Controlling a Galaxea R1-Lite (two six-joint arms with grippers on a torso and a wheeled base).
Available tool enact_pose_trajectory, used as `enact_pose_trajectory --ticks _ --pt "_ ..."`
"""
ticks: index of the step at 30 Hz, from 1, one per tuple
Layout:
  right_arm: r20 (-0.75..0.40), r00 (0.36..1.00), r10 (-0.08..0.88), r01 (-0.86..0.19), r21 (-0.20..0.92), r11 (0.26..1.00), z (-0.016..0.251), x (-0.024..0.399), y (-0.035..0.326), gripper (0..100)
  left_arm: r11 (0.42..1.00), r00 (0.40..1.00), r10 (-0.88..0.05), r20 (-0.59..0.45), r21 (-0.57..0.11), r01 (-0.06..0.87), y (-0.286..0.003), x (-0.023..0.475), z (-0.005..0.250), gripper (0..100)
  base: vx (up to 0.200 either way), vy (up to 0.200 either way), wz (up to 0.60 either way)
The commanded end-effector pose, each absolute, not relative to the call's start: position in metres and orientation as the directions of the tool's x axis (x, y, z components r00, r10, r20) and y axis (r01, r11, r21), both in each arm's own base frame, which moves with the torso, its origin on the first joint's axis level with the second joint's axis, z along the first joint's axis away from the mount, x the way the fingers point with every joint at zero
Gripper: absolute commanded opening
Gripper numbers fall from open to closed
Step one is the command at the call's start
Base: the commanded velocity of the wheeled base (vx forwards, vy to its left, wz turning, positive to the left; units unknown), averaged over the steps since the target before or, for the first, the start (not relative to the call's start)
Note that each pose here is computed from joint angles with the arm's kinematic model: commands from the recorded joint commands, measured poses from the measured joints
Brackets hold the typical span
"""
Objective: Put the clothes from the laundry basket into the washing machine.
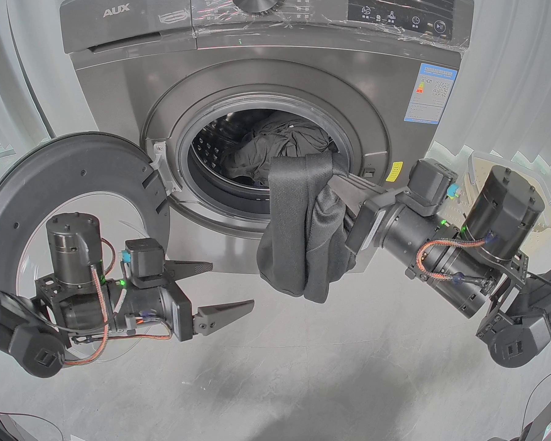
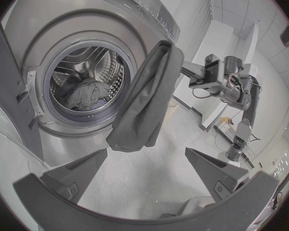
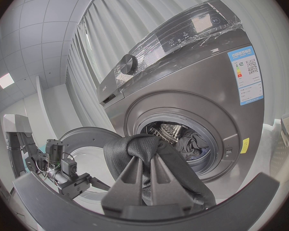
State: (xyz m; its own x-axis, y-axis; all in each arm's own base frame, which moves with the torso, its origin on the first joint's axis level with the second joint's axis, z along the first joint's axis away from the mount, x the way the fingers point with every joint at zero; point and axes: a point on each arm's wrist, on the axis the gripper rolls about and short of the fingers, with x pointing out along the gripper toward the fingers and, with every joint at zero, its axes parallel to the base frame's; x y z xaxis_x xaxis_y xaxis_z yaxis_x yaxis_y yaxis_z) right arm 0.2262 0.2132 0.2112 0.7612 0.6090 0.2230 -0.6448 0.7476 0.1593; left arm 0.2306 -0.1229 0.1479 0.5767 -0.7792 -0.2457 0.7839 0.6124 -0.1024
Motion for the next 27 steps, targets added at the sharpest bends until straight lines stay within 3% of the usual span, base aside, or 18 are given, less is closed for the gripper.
enact_pose_trajectory --ticks 1,6,27 --pt "0.22 0.761 0.61 -0.645 0.159 0.747 0.21 0.226 0.213 0 0.631 0.584 -0.765 -0.27 -0.136 0.764 -0.135 0.254 0.128 100 0.0 0.0 0.0" --pt "0.217 0.761 0.612 -0.646 0.158 0.747 0.209 0.226 0.214 0 0.633 0.578 -0.769 -0.274 -0.205 0.746 -0.145 0.261 0.121 100 0.0 0.0 0.0" --pt "0.212 0.754 0.622 -0.655 0.158 0.739 0.207 0.225 0.219 0 0.637 0.589 -0.767 -0.254 -0.197 0.745 -0.166 0.306 0.077 100 0.0 0.0 0.0"
